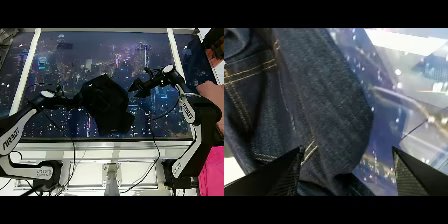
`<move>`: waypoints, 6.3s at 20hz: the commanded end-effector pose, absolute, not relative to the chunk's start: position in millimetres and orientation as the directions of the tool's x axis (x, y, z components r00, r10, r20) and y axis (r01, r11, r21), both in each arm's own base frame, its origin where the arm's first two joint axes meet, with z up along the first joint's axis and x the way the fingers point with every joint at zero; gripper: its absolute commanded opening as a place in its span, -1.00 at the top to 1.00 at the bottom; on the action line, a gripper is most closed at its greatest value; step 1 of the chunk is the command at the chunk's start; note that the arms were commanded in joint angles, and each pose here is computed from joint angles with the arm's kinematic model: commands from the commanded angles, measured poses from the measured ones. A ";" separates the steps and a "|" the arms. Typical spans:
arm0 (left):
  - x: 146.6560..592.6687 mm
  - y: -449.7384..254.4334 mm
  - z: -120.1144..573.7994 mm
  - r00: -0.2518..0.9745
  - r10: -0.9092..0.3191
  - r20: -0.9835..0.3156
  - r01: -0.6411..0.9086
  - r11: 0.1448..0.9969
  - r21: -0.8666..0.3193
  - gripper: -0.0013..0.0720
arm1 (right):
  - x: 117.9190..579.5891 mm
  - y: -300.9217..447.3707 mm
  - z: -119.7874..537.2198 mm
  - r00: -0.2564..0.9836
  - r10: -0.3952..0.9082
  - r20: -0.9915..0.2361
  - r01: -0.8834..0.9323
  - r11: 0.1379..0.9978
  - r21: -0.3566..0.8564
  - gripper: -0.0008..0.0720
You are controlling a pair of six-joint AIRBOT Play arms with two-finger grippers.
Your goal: Fold the clothes and pants, and hang the long-sleeved shirts on hangers.
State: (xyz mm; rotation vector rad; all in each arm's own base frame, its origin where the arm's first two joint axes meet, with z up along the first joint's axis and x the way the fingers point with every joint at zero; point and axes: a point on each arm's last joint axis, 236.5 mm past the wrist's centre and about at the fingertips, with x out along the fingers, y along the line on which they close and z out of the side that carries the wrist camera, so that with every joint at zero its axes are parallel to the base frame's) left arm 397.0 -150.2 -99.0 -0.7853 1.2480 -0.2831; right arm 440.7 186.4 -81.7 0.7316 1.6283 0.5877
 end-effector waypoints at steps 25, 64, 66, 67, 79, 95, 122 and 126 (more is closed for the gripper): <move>379.3 -165.1 -31.7 0.359 -0.565 -0.743 0.065 0.809 -0.584 0.93 | 531.6 153.5 -31.7 0.154 0.515 -0.844 -0.161 0.855 0.492 0.94; 349.1 -257.1 -66.7 0.310 -0.525 -0.793 0.133 0.849 -0.511 0.92 | 236.1 70.0 -82.4 0.020 0.584 -0.812 0.264 0.780 0.567 0.12; 349.0 -257.1 -66.7 0.310 -0.525 -0.793 0.133 0.849 -0.511 0.92 | 214.3 78.6 -93.0 -0.053 0.615 -0.787 0.303 0.761 0.574 -0.07; 349.0 -257.1 -66.7 0.310 -0.525 -0.793 0.133 0.849 -0.511 0.92 | 215.0 82.8 -95.5 -0.046 0.631 -0.774 0.323 0.743 0.586 -0.07; 348.9 -257.2 -66.6 0.309 -0.526 -0.793 0.133 0.849 -0.511 0.92 | 223.5 139.3 -131.0 -0.094 0.651 -0.753 0.259 0.747 0.613 0.65; 431.1 -269.4 251.2 0.840 -0.540 -0.052 0.468 0.769 -0.435 0.93 | 397.2 100.3 178.1 0.660 0.584 -0.473 -0.160 0.725 0.670 0.94; 538.5 -311.8 273.5 0.889 -0.444 0.112 0.424 0.707 -0.567 0.93 | 586.1 50.8 402.6 0.946 0.306 0.102 -0.323 0.891 0.319 0.94; 542.1 -309.2 257.3 0.879 -0.475 0.044 0.436 0.762 -0.479 0.93 | 596.8 57.1 364.5 0.942 0.335 -0.010 -0.320 0.906 0.278 0.94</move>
